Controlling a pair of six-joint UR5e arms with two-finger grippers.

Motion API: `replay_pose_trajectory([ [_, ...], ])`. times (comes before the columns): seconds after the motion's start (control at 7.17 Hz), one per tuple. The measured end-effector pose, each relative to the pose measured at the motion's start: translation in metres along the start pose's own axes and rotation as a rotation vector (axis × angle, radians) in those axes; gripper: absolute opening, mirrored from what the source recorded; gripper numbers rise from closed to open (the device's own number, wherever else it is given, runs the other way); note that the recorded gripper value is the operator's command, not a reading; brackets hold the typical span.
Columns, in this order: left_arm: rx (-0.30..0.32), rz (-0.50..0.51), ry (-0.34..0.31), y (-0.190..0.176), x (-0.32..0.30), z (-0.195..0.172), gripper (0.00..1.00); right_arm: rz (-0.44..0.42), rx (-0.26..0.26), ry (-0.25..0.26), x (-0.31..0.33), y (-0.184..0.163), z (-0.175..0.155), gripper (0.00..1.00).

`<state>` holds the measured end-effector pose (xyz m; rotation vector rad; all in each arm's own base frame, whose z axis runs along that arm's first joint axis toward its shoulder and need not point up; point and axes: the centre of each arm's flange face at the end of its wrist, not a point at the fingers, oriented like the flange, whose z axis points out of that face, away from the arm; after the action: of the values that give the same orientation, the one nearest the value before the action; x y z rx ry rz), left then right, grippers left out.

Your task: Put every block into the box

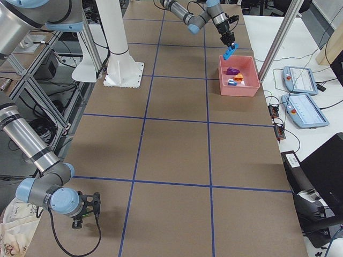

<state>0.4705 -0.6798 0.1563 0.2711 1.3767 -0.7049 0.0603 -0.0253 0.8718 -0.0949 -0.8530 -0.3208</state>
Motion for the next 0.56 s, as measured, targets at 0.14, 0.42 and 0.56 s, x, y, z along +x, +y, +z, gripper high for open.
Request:
replay_pose_trajectory([
  [0.14,0.026,-0.006,-0.014,0.004,0.006,0.015,0.0,0.0,-0.001,-0.001,0.0,0.001,0.001,0.0],
  [0.42,0.069,-0.015,-0.023,0.008,0.011,0.028,0.0,-0.015,-0.001,-0.001,0.0,0.001,0.001,0.0],
  [0.56,0.102,-0.042,-0.028,0.006,0.015,0.035,0.0,-0.021,0.0,-0.001,0.0,0.001,0.001,0.0],
])
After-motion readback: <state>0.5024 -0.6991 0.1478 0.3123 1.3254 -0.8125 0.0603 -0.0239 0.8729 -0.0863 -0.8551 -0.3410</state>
